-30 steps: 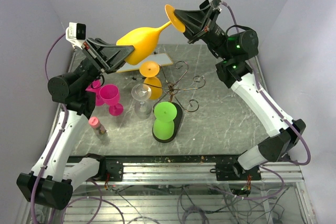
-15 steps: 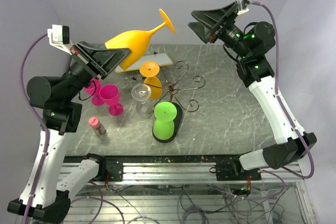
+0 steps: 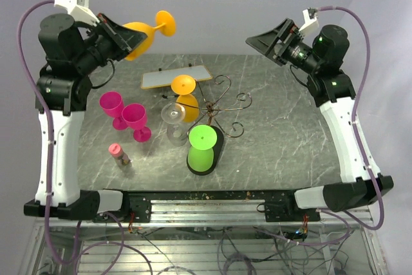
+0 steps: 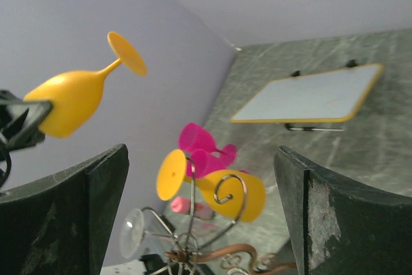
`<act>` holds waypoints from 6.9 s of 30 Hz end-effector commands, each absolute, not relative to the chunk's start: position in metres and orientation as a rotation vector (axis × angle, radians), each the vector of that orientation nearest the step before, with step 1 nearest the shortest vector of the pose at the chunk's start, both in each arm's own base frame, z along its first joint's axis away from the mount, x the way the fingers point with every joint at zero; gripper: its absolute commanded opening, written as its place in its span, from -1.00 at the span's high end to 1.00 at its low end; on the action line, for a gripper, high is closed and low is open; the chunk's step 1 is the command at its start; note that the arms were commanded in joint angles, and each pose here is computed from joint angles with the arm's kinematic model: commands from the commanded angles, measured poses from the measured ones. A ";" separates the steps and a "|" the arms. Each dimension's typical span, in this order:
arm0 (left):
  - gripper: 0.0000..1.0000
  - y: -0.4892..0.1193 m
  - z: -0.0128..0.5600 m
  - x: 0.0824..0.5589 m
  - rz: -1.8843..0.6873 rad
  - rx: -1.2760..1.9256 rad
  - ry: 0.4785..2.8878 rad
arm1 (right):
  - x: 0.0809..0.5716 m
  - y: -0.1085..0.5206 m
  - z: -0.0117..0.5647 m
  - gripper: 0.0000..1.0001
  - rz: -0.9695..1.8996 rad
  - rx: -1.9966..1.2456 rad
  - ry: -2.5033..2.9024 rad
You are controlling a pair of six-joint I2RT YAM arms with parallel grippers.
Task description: Take the wine glass off the wine glass rack
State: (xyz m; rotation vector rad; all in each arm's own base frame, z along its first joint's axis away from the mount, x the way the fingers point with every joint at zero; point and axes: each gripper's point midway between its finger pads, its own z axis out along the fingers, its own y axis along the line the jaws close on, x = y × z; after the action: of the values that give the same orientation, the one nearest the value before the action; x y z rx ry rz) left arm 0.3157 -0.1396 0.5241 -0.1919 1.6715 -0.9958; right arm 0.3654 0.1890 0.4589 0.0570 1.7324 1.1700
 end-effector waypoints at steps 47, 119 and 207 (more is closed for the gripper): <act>0.83 0.057 0.155 0.293 0.101 -0.567 2.679 | 0.077 0.253 0.418 -0.99 0.579 -1.485 0.779; -0.75 -0.068 0.449 0.245 -0.770 -0.254 1.814 | 0.120 0.327 0.358 0.96 0.152 -1.747 0.771; -0.87 -0.110 0.480 0.220 -1.047 -0.022 1.679 | 0.101 0.284 0.452 1.00 0.663 -1.187 1.294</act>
State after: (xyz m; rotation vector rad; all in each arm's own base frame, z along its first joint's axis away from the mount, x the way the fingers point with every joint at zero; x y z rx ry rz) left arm 0.2297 -0.1014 0.4629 -0.1010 1.7393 -1.0028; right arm 0.1141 0.2877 0.4168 -1.4781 1.0782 0.3615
